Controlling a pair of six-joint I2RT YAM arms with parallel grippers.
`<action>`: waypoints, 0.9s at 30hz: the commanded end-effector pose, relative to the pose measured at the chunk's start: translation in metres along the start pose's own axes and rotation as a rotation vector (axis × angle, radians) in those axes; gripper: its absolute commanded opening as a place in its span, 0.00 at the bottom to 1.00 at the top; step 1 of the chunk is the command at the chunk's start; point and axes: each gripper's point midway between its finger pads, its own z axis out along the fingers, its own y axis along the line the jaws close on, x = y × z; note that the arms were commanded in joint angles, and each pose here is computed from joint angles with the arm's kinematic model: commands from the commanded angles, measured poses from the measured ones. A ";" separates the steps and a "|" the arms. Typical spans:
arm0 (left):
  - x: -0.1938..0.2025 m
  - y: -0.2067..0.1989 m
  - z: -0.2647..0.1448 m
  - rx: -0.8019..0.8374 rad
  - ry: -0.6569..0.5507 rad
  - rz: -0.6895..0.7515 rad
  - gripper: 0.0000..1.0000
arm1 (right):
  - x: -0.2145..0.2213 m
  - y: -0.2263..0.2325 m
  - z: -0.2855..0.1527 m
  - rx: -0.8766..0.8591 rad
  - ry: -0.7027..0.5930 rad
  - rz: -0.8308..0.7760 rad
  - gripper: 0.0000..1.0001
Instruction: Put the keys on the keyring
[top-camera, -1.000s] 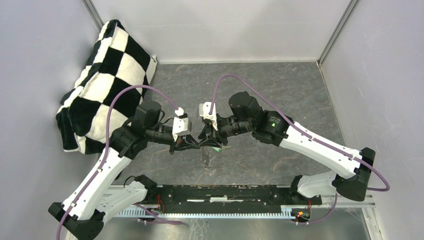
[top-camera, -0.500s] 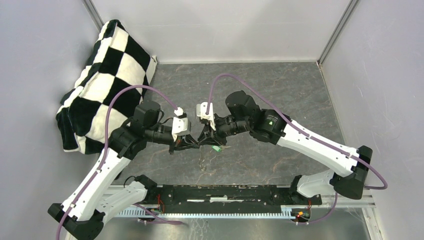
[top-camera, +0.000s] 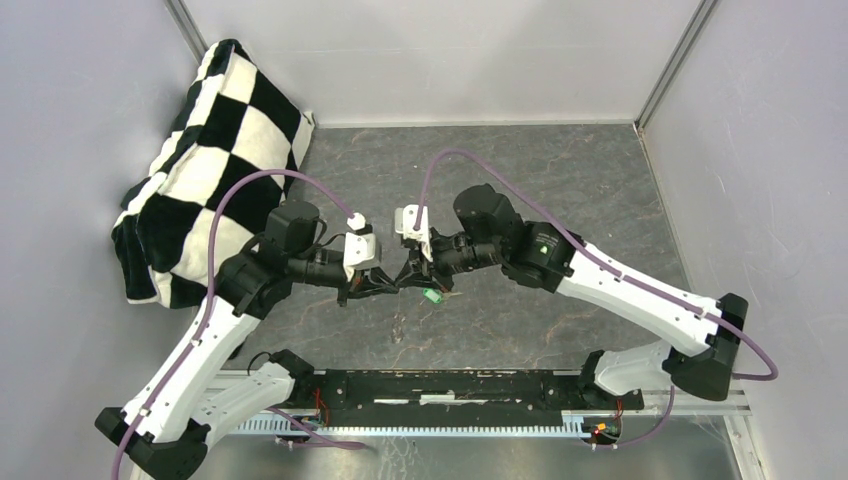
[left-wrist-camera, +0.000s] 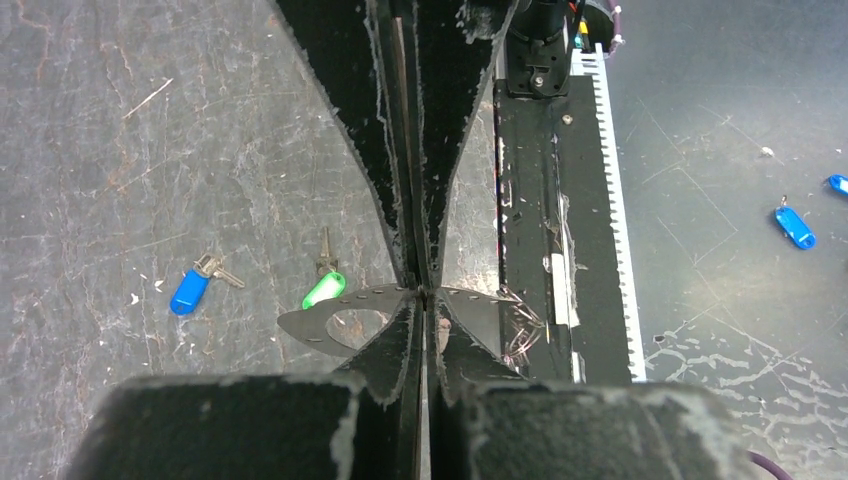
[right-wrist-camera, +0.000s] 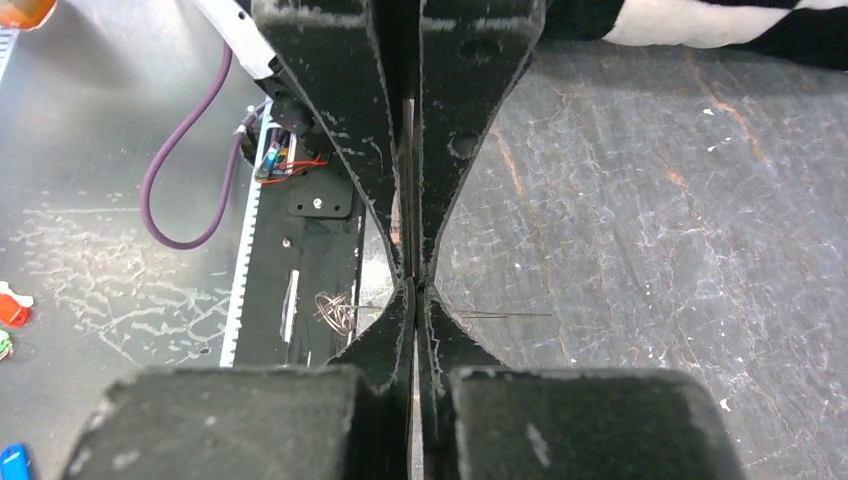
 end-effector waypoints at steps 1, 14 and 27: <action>-0.030 -0.006 -0.008 0.013 -0.072 0.099 0.06 | -0.035 -0.013 -0.025 0.151 -0.200 -0.051 0.00; -0.019 -0.010 0.001 -0.006 -0.135 -0.078 0.35 | -0.063 0.025 -0.072 0.116 -0.786 -0.045 0.00; -0.071 -0.010 0.005 0.082 -0.369 -0.153 0.37 | -0.057 0.027 -0.084 0.124 -1.001 0.005 0.01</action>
